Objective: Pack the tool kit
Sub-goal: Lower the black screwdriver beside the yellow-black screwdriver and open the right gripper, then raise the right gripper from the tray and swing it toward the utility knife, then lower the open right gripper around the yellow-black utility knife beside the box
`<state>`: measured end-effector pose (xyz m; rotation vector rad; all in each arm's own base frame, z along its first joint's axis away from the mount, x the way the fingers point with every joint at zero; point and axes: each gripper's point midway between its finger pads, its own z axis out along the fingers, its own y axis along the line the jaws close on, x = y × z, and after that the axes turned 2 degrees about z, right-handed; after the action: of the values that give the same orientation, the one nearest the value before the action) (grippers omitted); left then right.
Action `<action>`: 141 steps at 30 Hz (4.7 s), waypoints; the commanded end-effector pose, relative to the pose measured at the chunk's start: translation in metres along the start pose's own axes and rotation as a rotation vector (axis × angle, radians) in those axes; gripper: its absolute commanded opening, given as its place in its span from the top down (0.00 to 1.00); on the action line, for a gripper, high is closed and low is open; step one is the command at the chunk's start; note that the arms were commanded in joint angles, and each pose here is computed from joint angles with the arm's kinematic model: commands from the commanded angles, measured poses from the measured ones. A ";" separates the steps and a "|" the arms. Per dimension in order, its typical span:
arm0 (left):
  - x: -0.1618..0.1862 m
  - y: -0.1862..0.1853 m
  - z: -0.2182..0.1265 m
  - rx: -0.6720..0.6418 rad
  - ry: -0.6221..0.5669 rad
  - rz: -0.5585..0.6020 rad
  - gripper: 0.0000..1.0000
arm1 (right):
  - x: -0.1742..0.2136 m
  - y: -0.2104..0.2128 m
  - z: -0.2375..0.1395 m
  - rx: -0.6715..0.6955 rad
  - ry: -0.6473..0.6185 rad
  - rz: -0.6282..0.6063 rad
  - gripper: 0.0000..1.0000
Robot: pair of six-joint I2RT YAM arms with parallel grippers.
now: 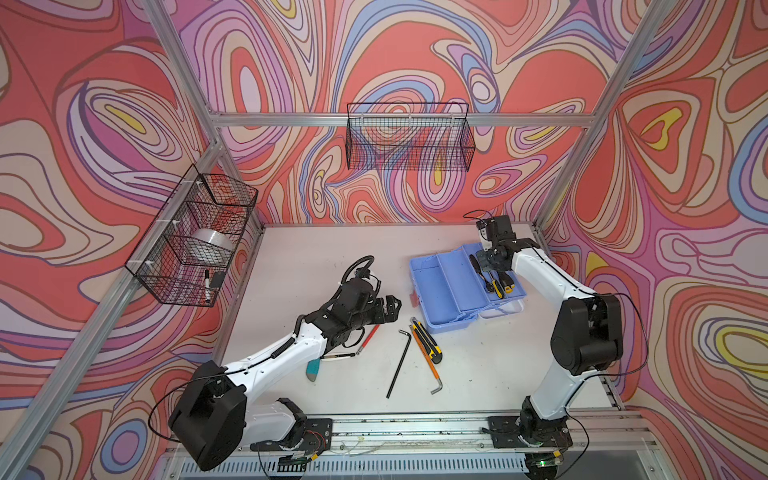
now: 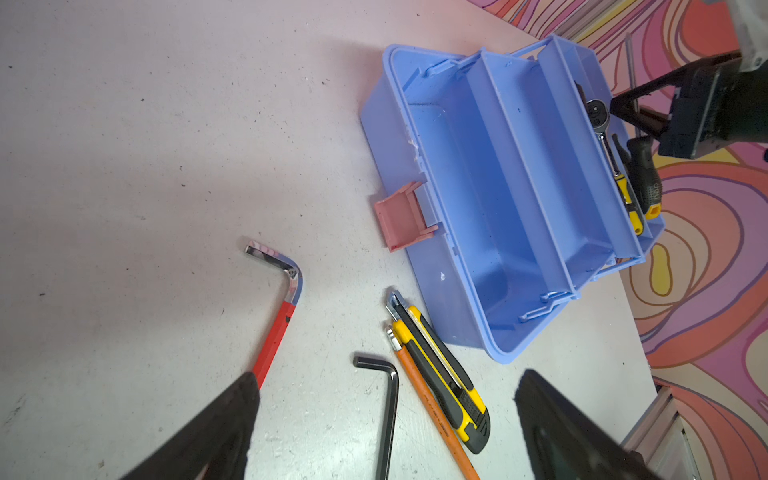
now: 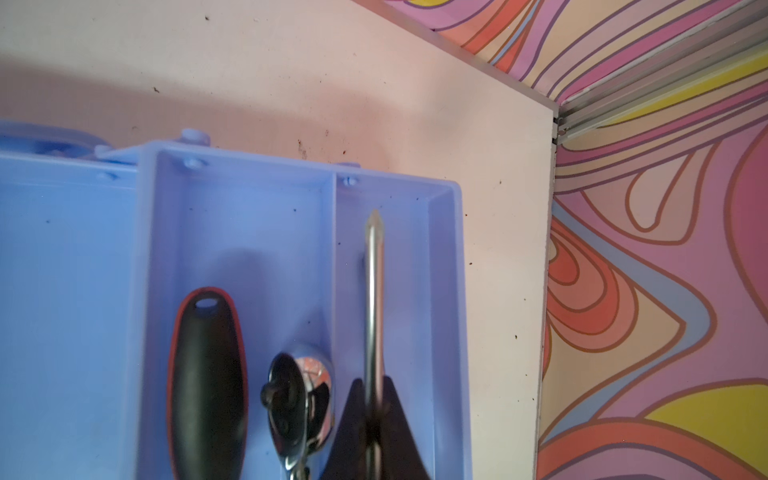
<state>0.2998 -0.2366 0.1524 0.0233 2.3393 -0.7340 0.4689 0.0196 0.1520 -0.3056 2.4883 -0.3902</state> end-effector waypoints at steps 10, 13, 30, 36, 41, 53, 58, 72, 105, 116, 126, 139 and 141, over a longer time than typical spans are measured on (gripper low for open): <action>0.004 0.004 0.002 -0.009 0.013 -0.012 0.03 | 0.004 0.010 0.006 -0.034 -0.010 0.016 1.00; 0.004 0.003 0.003 -0.003 0.017 -0.012 0.03 | 0.010 0.006 0.006 -0.013 0.003 0.020 0.92; 0.003 -0.002 0.004 0.023 0.022 -0.021 0.04 | 0.002 -0.013 -0.034 0.021 -0.036 0.150 0.58; 0.004 -0.002 0.004 0.012 0.034 -0.018 0.04 | 0.006 -0.018 -0.044 0.030 -0.028 0.209 0.47; 0.008 0.005 0.005 -0.021 0.055 -0.017 0.04 | 0.008 -0.023 -0.057 0.038 -0.042 0.278 0.35; 0.016 0.016 0.004 -0.070 0.076 -0.024 0.00 | 0.029 -0.004 -0.094 -0.086 -0.087 0.409 0.18; 0.021 0.023 0.003 -0.095 0.084 -0.024 0.00 | 0.045 0.016 -0.112 -0.126 -0.092 0.414 0.15; 0.029 0.046 -0.012 -0.188 0.064 -0.026 0.00 | 0.098 0.103 -0.147 -0.216 -0.036 0.421 0.25; 0.061 0.086 -0.029 -0.323 0.116 -0.007 0.00 | 0.198 0.250 -0.134 -0.345 0.104 0.196 0.36; 0.065 0.092 -0.034 -0.341 0.109 -0.018 0.00 | 0.212 0.267 -0.106 -0.316 0.169 0.173 0.34; 0.067 0.094 -0.034 -0.346 0.116 -0.019 0.00 | 0.226 0.297 -0.096 -0.409 0.248 0.182 0.39; 0.068 0.100 -0.040 -0.366 0.101 -0.017 0.00 | 0.206 0.336 -0.090 -0.473 0.259 0.145 0.50; 0.068 0.101 -0.041 -0.370 0.102 -0.016 0.00 | 0.205 0.341 -0.086 -0.468 0.266 0.134 0.51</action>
<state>0.2475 -0.1543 0.0907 -0.0918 2.5271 -0.3557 0.2253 0.2947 0.0201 -0.2291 2.7251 0.2604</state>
